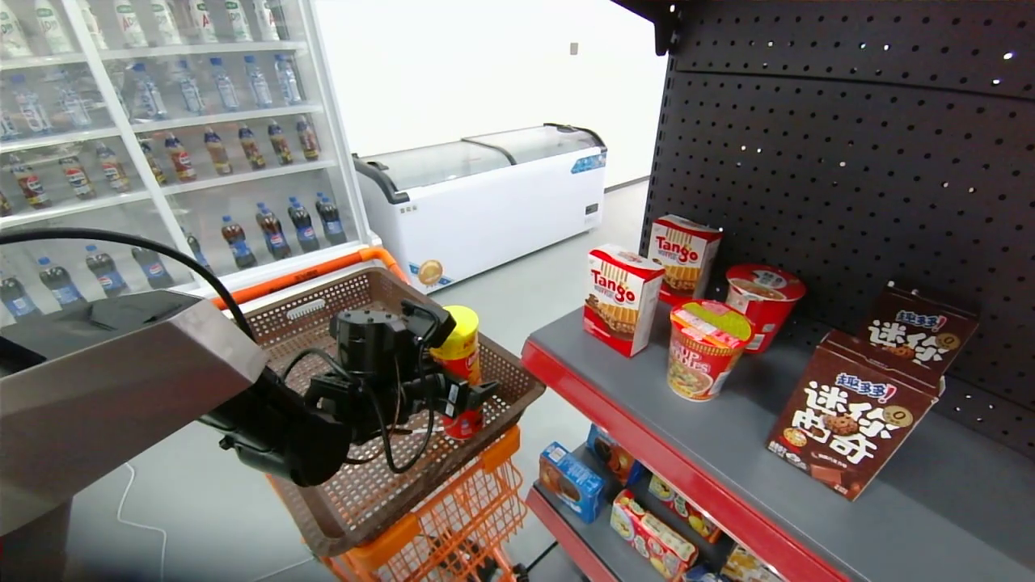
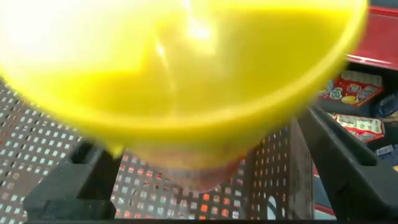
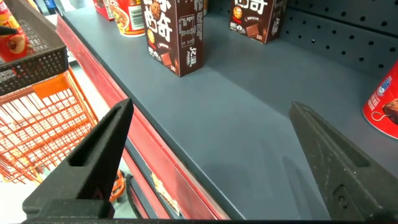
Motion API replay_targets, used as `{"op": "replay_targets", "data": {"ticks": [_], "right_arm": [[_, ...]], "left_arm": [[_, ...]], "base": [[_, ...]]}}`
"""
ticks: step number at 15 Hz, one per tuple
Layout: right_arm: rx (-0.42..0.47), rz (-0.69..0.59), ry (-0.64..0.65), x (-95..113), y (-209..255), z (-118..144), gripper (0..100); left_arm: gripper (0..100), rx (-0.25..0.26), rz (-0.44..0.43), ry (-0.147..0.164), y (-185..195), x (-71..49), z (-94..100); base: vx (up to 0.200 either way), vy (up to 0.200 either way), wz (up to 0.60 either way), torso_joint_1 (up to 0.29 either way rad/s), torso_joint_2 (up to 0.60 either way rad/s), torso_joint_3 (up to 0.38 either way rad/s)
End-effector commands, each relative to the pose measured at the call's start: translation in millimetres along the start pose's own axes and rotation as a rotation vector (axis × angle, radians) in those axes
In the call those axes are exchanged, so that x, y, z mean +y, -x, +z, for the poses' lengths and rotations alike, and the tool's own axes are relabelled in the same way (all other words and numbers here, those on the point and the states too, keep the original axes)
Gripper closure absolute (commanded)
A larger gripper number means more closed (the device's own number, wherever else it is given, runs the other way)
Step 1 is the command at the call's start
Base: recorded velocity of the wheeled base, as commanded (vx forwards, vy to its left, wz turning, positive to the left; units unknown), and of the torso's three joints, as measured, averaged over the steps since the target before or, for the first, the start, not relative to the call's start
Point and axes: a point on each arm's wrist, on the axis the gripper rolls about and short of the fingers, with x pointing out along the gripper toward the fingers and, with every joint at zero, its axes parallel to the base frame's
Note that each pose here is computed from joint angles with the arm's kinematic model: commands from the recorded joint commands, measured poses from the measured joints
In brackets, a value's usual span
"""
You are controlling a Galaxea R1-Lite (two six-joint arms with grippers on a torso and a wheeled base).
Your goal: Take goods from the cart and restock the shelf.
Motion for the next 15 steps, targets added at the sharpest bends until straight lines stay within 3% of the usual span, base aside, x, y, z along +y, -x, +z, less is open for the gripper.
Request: {"op": "replay_targets", "data": {"ticks": [1, 2, 6, 10, 11, 12, 15], "right_arm": [[0.0, 0.0, 0.0, 0, 0, 0, 0], [0.0, 0.0, 0.0, 0, 0, 0, 0], [0.0, 0.0, 0.0, 0, 0, 0, 0], [0.0, 0.0, 0.0, 0, 0, 0, 0], [0.0, 0.0, 0.0, 0, 0, 0, 0], [0.0, 0.0, 0.0, 0, 0, 0, 0], [0.0, 0.0, 0.0, 0, 0, 0, 0]], "left_arm": [[0, 0.007, -0.003, 0.002, -4, -0.1, -3.0], [100, 0.005, -0.002, 0.003, -5, 1.3, -2.3], [100, -0.026, 0.0, -0.006, -13, 1.9, 4.6], [100, -0.032, 0.028, 0.003, -5, 5.9, 13.1], [100, -0.04, 0.067, 0.005, 8, 7.2, 30.8], [100, -0.06, 0.091, 0.004, 35, 7.1, 61.3], [100, -0.112, 0.112, 0.011, 94, 7.1, 103.4]], "base": [[0.0, 0.0, 0.0, 0.0, 0.0, 0.0], [0.0, 0.0, 0.0, 0.0, 0.0, 0.0], [0.0, 0.0, 0.0, 0.0, 0.0, 0.0], [0.0, 0.0, 0.0, 0.0, 0.0, 0.0], [0.0, 0.0, 0.0, 0.0, 0.0, 0.0], [0.0, 0.0, 0.0, 0.0, 0.0, 0.0], [0.0, 0.0, 0.0, 0.0, 0.0, 0.0]]}}
